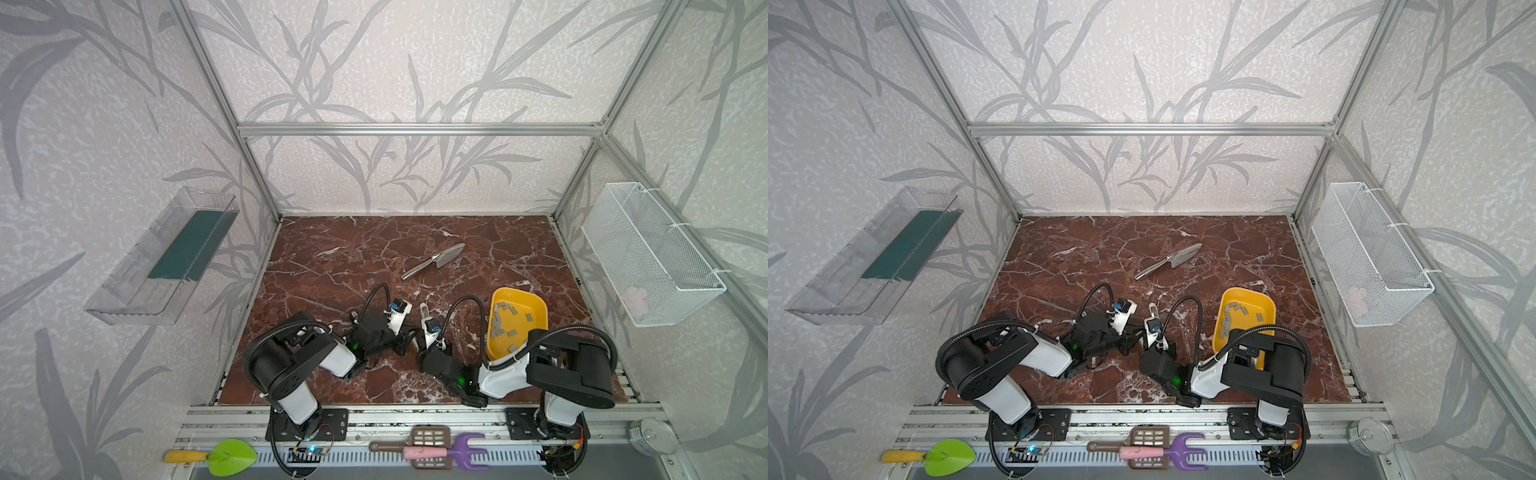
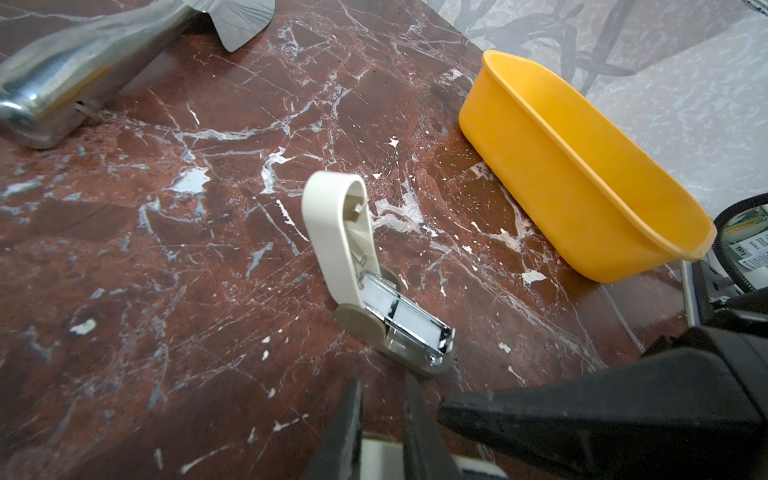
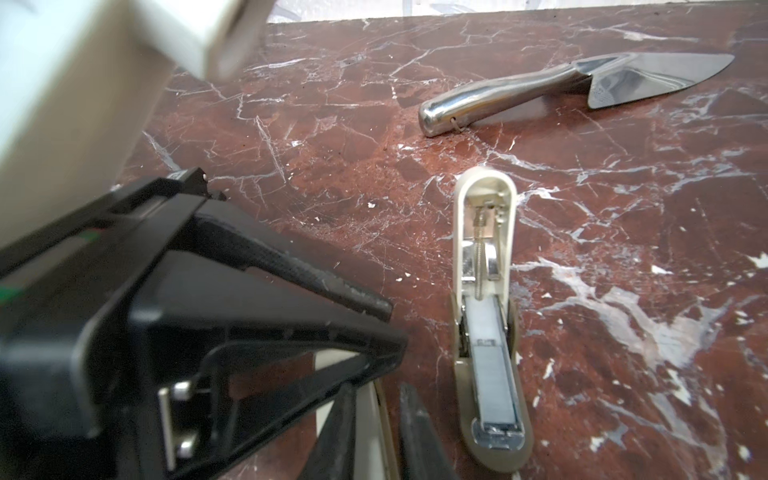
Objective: Load the staples into the stapler
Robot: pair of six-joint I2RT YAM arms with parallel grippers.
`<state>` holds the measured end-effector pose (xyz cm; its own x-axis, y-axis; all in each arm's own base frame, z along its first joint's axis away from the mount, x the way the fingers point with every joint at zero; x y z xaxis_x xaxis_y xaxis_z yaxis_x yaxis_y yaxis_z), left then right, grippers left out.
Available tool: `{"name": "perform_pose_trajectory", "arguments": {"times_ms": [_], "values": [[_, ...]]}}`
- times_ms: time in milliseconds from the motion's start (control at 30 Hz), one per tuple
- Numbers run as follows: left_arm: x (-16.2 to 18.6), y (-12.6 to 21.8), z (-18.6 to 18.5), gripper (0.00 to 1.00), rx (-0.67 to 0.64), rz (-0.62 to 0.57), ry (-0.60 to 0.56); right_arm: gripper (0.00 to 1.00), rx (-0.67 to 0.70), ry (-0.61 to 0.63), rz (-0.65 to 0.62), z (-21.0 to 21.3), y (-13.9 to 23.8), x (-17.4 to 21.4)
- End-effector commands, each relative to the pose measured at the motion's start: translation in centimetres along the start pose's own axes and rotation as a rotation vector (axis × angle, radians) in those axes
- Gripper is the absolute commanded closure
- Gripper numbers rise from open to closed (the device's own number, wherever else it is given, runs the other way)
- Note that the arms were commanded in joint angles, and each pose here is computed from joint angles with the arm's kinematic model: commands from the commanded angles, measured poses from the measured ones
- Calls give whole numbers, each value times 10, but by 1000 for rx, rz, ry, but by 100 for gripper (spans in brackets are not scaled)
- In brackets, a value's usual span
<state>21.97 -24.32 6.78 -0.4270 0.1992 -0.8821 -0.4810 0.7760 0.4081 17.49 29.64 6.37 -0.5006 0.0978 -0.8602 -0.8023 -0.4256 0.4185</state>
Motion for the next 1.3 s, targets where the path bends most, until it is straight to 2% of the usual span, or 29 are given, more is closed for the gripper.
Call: {"name": "perform_pose_trajectory", "arguments": {"times_ms": [0, 133, 333, 467, 667, 833, 900, 1167, 1267], "values": [[0, -1, -8, 80, 43, 5, -13, 78, 100, 153, 171, -39, 4, 48], [-10, -1, -5, 78, 8, 10, -12, 69, 61, 161, 119, -21, 8, 21], [-37, 4, 5, 73, -125, 42, -47, 54, 22, 153, 9, 3, 25, -41], [-49, 10, 8, 70, -171, 32, -52, 50, 31, 145, -17, -2, 36, -55], [-62, 14, 11, 65, -210, 10, -23, 41, 101, 102, 60, -41, 32, -34], [-69, 12, 11, 62, -218, 7, 1, 25, 111, 98, 113, -60, 25, -10], [-71, 13, 13, 61, -236, 6, 10, 22, 110, 101, 134, -62, 20, -4], [-74, 11, 16, 59, -247, 11, 18, 22, 95, 98, 192, -63, -3, 17], [-74, 12, 20, 58, -268, 12, 29, 27, 104, 99, 202, -67, -8, 22]]}}
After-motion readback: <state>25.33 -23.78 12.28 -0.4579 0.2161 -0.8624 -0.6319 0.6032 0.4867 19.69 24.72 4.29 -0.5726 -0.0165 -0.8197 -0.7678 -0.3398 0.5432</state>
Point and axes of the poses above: each gripper's point midway between its finger pads, its own y axis back along the fingers, its own z axis along the line the jaws close on, x = y × z, the point moved 5 cm from there along y, back along the fingers, and after that the axes turned 8 degrees about -y, right-handed, at the moved point
